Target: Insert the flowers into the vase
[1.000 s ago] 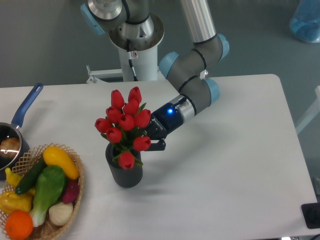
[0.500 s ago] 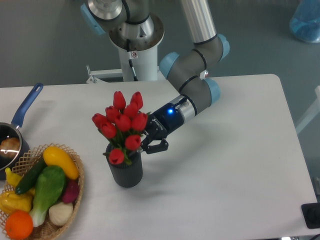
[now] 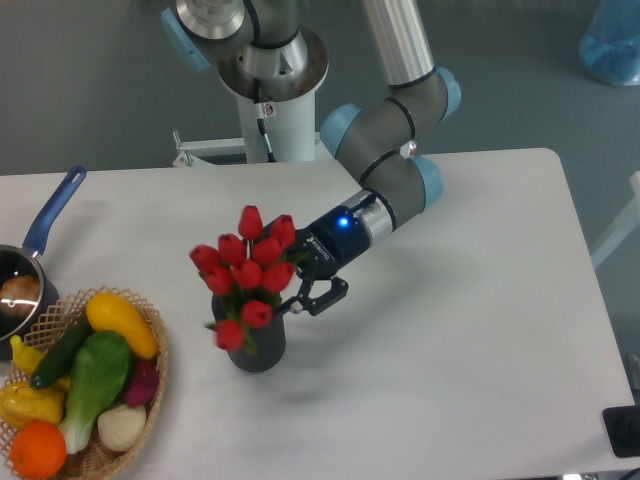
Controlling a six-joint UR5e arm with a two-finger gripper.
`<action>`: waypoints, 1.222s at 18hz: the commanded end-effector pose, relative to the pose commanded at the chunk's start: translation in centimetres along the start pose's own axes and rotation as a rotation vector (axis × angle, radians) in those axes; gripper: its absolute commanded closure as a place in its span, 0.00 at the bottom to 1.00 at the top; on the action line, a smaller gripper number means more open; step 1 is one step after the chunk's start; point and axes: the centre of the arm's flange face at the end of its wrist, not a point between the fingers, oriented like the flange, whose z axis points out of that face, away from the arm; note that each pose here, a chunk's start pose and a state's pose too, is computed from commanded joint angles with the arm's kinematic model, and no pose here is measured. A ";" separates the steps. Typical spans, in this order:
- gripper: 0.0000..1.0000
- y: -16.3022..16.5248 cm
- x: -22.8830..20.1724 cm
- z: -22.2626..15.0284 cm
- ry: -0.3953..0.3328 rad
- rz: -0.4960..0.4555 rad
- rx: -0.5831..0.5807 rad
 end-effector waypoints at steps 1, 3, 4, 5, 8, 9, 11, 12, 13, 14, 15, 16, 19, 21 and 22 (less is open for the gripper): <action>0.00 -0.1 0.0 -0.1 -0.001 0.003 -0.003; 0.00 -0.3 -0.1 -0.3 -0.002 0.014 -0.036; 0.00 -0.4 -0.5 -1.0 -0.013 0.019 -0.064; 0.00 -0.7 -0.7 -1.5 -0.019 0.024 -0.091; 0.00 -2.7 -1.5 -2.7 -0.041 0.070 -0.158; 0.00 -3.3 -1.8 -3.1 -0.047 0.089 -0.184; 0.00 -4.7 -2.4 -3.7 -0.059 0.124 -0.227; 0.00 -5.3 -2.7 -4.4 -0.072 0.135 -0.246; 0.00 -5.4 -2.8 -5.1 -0.084 0.141 -0.275; 0.00 -5.9 -2.9 -5.8 -0.097 0.152 -0.309; 0.00 -6.3 -2.9 -6.5 -0.110 0.163 -0.356; 0.00 -6.6 -2.9 -7.0 -0.118 0.179 -0.421; 0.00 -7.7 -3.5 -8.9 -0.151 0.220 -0.685; 0.00 -8.9 -3.6 -10.0 -0.176 0.243 -0.797; 0.00 -9.4 -3.6 -10.8 -0.194 0.248 -0.839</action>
